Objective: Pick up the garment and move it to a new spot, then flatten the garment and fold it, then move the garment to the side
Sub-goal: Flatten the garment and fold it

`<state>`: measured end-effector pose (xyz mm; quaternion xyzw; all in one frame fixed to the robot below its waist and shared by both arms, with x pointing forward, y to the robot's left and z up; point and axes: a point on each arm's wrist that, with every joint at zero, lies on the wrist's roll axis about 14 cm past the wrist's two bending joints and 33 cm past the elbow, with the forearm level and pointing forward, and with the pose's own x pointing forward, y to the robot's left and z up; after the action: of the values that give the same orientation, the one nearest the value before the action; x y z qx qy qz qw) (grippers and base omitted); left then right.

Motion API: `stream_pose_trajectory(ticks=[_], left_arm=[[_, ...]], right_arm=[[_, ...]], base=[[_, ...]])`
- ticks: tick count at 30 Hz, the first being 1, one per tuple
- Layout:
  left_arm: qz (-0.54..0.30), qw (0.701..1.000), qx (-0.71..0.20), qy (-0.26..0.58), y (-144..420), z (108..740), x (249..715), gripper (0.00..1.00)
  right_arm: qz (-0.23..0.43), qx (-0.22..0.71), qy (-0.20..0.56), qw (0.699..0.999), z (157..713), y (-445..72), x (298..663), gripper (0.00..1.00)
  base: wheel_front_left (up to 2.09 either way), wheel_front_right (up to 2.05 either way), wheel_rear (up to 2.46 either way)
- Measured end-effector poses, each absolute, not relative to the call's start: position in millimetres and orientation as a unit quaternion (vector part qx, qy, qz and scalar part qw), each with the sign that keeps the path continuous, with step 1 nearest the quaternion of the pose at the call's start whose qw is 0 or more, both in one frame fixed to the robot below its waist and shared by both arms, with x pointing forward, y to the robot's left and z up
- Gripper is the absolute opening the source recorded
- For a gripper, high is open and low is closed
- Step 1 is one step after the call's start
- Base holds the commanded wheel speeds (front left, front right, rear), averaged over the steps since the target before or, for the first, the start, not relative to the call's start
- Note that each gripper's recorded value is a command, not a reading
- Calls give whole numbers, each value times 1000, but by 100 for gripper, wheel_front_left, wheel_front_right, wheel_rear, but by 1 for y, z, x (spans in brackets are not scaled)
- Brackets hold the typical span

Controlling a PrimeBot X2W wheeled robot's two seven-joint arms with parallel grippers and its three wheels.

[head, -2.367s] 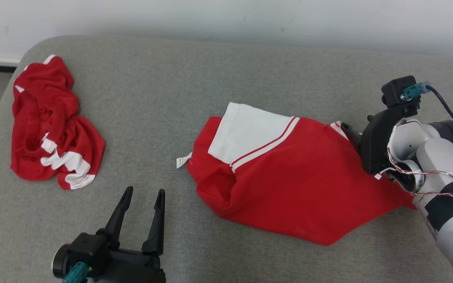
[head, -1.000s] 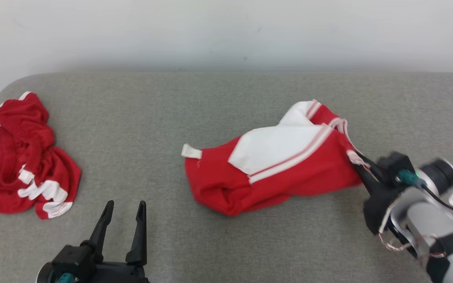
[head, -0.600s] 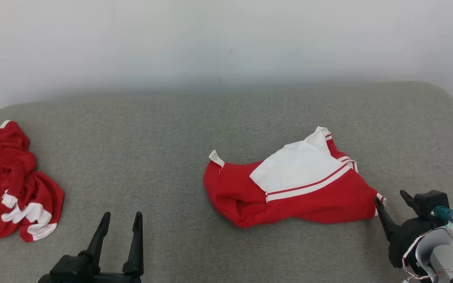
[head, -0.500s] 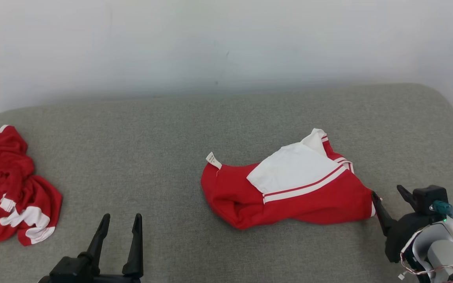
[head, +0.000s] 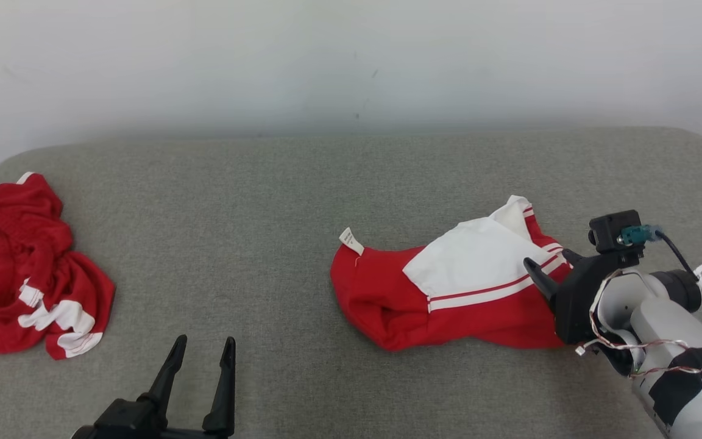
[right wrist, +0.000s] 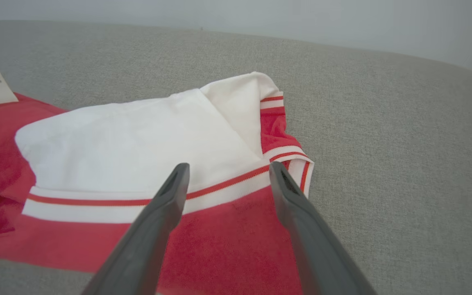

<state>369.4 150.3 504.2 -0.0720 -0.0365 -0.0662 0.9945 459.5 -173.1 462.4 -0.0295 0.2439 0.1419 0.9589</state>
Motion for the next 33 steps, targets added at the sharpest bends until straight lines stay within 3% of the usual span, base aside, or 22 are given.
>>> stream_pose_trajectory(ticks=[14,33], left_arm=[[-34,997,-63,-16,173,490,371,100],[-13,998,-59,-6,187,483,371,100]], right_arm=[[162,-11,308,937,452,-141,507,100],[169,2,378,910,428,-131,511,100]], base=[[0,0,0],[0,0,0]])
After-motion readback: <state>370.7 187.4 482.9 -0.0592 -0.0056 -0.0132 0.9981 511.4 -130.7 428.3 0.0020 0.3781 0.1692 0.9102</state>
